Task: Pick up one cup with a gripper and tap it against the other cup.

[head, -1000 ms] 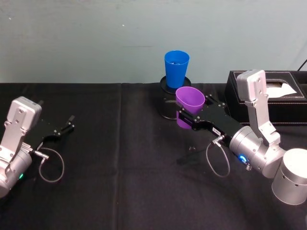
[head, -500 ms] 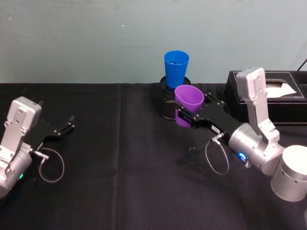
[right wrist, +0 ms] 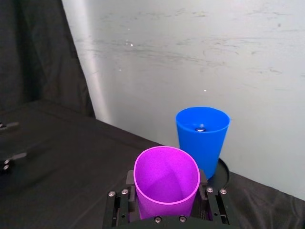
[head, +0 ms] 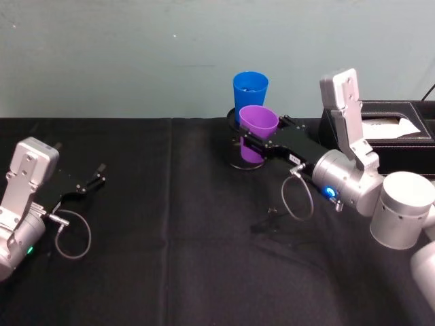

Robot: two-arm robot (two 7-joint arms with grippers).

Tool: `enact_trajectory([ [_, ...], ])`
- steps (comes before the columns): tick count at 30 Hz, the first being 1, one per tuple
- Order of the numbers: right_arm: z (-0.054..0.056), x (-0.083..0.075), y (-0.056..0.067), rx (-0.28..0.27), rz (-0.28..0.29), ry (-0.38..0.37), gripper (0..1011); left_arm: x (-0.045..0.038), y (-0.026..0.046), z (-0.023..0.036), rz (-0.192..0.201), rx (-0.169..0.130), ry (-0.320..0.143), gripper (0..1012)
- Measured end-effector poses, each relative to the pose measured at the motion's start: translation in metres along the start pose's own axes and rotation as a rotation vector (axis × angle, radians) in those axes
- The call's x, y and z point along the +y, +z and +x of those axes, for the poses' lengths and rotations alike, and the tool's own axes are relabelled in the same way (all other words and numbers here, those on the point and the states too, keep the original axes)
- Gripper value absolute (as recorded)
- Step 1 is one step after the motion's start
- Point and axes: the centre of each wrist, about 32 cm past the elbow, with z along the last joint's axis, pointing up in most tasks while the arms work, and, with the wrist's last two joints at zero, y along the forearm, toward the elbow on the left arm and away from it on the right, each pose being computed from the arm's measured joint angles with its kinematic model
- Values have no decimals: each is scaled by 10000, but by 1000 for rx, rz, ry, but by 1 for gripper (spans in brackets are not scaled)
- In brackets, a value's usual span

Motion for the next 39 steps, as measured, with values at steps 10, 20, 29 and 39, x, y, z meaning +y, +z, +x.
enact_trajectory([
  [10, 134, 123, 36, 32, -4, -24, 726, 0, 0, 0, 0, 0, 0, 1000],
  [20, 163, 163, 39, 38, -9, -31, 726, 0, 0, 0, 0, 0, 0, 1000],
  [29, 170, 200, 62, 35, -6, -28, 726, 0, -1, 0, 0, 0, 0, 1000],
  [39, 166, 201, 66, 31, 1, -27, 726, 0, 0, 0, 0, 0, 0, 1000],
])
